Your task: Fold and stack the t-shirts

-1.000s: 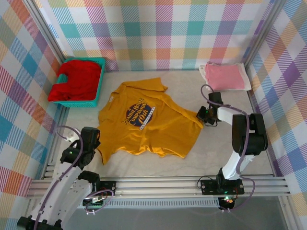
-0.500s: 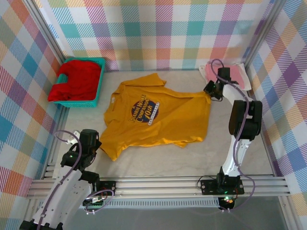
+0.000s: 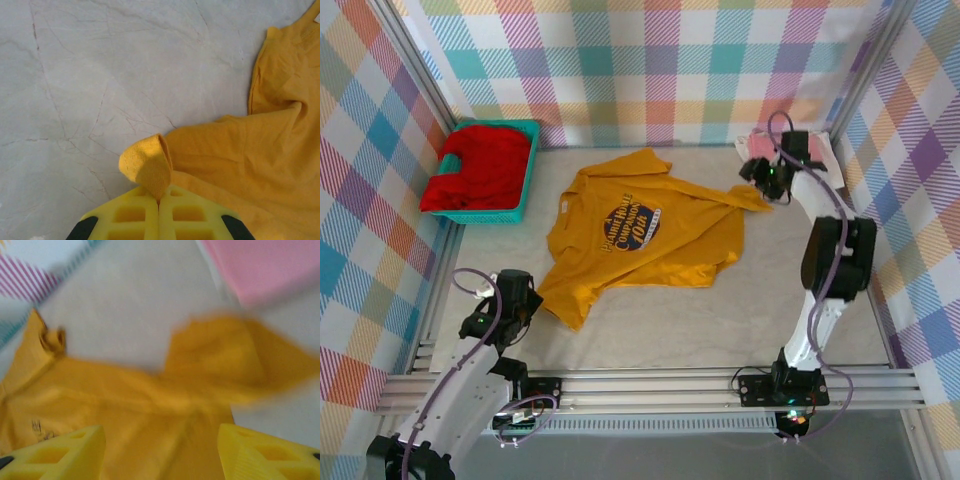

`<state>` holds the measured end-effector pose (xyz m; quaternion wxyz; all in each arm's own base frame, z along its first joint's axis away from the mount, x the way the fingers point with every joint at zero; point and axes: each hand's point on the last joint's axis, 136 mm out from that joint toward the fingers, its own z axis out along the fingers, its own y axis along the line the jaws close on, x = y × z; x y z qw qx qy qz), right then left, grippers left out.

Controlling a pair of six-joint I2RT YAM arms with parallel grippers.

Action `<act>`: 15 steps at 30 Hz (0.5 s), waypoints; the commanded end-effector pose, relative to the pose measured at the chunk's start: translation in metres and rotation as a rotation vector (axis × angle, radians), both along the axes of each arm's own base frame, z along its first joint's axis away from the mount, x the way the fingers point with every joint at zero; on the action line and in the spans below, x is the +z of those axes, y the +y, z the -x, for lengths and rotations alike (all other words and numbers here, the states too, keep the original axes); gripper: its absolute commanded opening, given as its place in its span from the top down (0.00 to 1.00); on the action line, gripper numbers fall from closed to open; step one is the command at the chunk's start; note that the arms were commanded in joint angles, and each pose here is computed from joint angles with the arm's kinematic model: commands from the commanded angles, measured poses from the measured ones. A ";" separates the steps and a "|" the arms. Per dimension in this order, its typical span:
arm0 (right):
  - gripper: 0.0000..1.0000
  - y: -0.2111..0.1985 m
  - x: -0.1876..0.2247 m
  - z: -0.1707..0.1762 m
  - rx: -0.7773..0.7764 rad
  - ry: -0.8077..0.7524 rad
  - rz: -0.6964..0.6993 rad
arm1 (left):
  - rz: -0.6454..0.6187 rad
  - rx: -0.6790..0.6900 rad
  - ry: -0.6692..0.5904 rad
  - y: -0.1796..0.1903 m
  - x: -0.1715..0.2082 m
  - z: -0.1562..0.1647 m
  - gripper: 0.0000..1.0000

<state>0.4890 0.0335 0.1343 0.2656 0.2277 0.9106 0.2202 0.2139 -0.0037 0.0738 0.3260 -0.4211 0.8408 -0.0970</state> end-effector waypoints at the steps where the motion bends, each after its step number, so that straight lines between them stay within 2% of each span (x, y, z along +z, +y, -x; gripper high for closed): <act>1: 0.40 0.022 0.007 0.069 0.027 -0.013 -0.084 | 0.012 0.002 -0.028 0.000 -0.002 -0.003 1.00; 4: 0.45 0.023 -0.025 0.139 0.010 0.063 -0.081 | 0.019 0.002 -0.033 0.000 -0.003 -0.003 1.00; 7: 0.49 0.021 -0.046 0.187 0.024 0.128 -0.051 | 0.020 -0.021 -0.029 -0.003 -0.004 -0.004 1.00; 10: 0.50 0.029 -0.061 0.198 0.074 0.155 -0.077 | 0.024 -0.034 -0.024 -0.005 -0.006 -0.006 1.00; 15: 0.55 0.048 -0.080 0.171 0.133 0.142 -0.178 | 0.029 -0.044 -0.034 -0.008 -0.006 -0.008 1.00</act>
